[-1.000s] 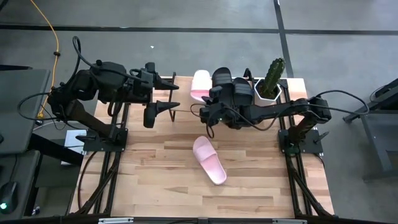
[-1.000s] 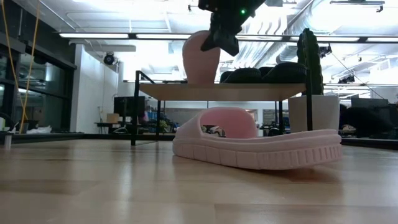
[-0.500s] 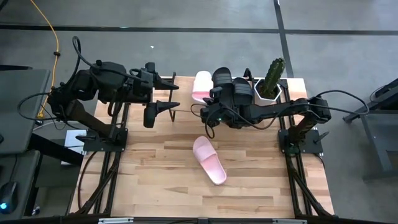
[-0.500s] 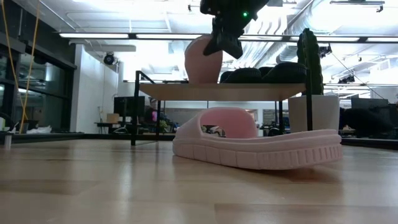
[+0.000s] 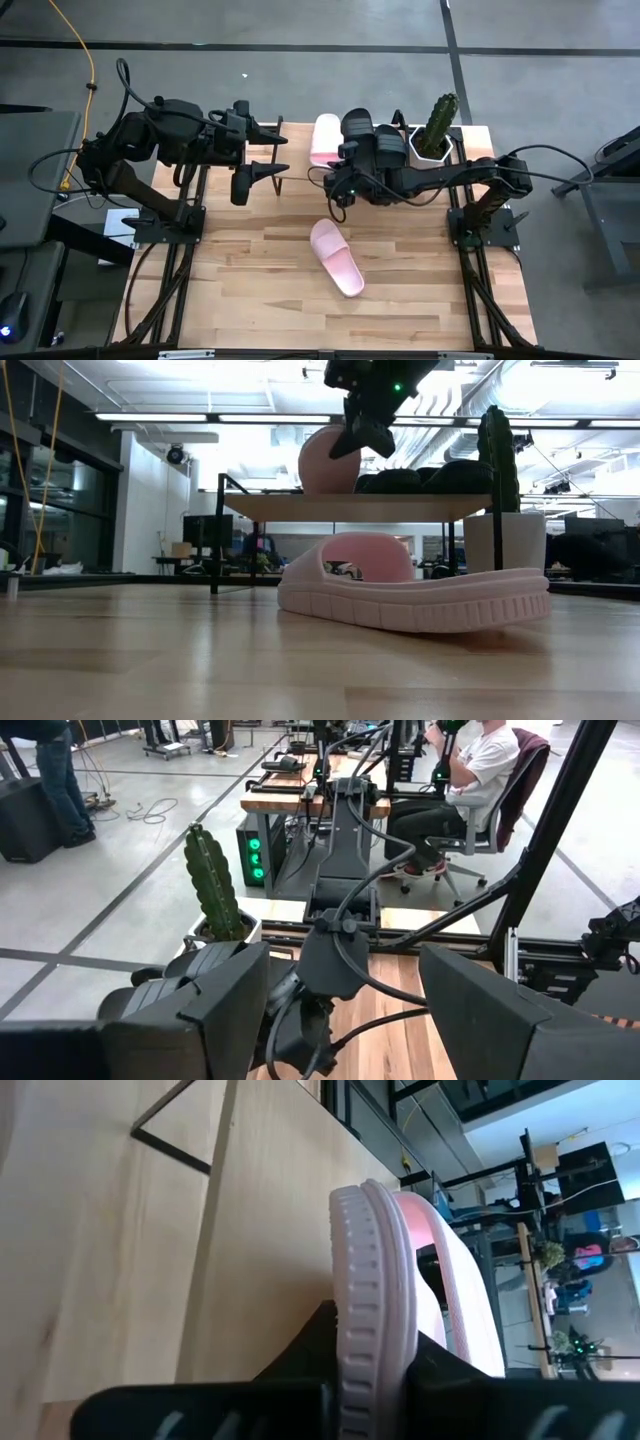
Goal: Pick and place slides into the shelf
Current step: Put the left pink slide on the shelf
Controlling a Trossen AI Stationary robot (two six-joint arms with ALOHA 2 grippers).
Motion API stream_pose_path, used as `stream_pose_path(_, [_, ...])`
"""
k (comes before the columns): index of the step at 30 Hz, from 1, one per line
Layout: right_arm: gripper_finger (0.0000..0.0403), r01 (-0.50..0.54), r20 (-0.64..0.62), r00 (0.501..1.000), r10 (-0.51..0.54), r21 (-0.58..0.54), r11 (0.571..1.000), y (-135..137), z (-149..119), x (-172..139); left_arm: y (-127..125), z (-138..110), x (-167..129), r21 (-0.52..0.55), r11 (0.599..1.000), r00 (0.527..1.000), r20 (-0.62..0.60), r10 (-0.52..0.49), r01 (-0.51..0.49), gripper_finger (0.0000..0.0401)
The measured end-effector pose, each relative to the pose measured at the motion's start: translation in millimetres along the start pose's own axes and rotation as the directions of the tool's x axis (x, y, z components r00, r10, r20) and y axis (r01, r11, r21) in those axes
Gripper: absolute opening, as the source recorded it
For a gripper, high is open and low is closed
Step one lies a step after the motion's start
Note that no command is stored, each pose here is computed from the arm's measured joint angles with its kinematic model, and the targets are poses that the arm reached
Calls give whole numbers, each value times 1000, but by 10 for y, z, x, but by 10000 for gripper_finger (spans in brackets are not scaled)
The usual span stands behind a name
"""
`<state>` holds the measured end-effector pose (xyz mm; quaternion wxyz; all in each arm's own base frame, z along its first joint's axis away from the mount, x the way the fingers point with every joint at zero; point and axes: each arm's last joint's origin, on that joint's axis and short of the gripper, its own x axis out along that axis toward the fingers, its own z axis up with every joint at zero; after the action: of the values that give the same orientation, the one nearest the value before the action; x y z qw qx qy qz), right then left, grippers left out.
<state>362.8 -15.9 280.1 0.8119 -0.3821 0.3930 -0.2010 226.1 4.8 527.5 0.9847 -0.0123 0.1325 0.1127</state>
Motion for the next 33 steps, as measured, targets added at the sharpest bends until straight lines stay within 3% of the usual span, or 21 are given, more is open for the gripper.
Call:
stream_pose_path(21, [41,-27,13,1000,28,-42,999,200,93,-181,0,0,0,0,1000,1000,0,0,0,248])
stream_pose_path(33, [113,-34,-32,999,34,-18,999,199,38,-160,0,0,0,-1,1000,1000,0,0,0,248])
